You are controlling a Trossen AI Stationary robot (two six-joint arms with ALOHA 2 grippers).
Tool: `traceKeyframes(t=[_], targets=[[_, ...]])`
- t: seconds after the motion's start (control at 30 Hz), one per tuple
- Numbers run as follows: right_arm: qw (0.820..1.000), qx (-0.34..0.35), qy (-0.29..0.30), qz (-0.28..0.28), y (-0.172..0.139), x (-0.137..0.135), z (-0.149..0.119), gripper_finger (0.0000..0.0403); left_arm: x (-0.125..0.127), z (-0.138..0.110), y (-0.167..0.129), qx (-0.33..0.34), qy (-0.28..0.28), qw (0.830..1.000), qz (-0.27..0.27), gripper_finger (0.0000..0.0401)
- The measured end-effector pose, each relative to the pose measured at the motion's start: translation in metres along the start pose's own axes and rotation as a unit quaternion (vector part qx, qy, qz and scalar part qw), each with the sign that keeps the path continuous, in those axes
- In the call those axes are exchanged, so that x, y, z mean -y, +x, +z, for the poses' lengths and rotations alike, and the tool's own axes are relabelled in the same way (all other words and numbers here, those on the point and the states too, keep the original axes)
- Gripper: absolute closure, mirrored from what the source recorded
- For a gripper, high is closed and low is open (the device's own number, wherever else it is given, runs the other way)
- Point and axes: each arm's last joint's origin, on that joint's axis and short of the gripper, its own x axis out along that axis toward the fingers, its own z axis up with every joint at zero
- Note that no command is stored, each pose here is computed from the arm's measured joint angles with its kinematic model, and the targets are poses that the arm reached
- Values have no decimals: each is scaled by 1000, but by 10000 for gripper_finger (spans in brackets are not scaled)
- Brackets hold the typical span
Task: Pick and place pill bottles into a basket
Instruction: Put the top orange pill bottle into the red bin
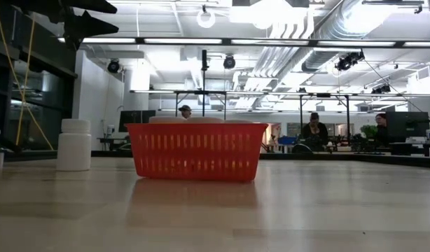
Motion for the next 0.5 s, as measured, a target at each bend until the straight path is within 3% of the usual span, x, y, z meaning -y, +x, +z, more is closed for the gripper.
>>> traceKeyframes(t=[0.1,0.2,0.33,0.5], targets=[[997,71,10,16,-42,5,5,242,0,0,0,0,0,1000,0,162],[988,145,30,37,-72,10,-12,255,0,0,0,0,0,1000,0,162],[973,208,82,62,-91,24,-68,274,0,0,0,1,0,1000,1,162],[966,207,146,60,-104,45,-147,290,0,0,0,1,0,1000,1,162]])
